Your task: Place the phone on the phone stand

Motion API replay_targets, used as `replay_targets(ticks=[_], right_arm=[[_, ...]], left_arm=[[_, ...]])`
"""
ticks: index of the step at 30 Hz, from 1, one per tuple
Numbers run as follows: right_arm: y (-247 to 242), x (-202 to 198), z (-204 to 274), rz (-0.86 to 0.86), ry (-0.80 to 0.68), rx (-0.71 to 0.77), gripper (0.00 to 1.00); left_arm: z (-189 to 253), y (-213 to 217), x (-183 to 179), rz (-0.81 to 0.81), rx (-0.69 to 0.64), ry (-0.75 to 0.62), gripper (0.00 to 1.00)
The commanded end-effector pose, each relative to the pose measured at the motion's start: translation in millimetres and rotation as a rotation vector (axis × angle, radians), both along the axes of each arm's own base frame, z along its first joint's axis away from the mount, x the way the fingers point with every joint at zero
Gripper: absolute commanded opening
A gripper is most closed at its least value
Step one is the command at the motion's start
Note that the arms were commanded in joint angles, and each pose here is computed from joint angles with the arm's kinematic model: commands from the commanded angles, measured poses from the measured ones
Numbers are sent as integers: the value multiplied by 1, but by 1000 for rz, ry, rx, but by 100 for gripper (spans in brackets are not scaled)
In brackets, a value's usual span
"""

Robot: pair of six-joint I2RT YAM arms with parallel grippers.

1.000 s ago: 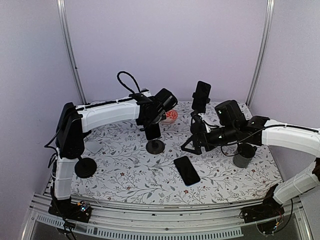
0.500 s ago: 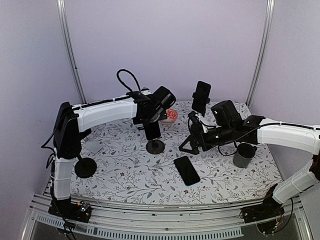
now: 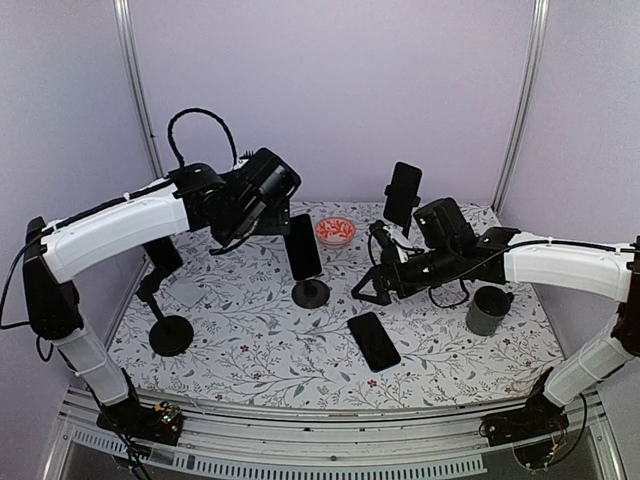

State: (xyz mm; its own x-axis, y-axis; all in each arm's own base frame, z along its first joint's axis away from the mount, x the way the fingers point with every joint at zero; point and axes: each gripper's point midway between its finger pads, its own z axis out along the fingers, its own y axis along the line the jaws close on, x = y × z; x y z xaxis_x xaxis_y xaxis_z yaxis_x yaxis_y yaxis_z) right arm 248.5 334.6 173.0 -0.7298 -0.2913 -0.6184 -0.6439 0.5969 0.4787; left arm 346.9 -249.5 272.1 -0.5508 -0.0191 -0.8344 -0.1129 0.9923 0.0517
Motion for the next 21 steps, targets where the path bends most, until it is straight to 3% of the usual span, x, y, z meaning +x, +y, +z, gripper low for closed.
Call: replay_targets(ticks=[1, 6, 12, 21], right_arm=[[10, 10, 9, 8, -22, 24, 99], [13, 12, 3, 11, -17, 17, 99], [17, 12, 1, 21, 0, 32, 99], [16, 6, -7, 33, 24, 28, 99]], left_arm=[[-5, 28, -30, -25, 85, 79, 99], [11, 73, -58, 73, 76, 93, 93], [-2, 109, -85, 144, 37, 163, 91], [-18, 156, -93, 173, 133, 249, 92]])
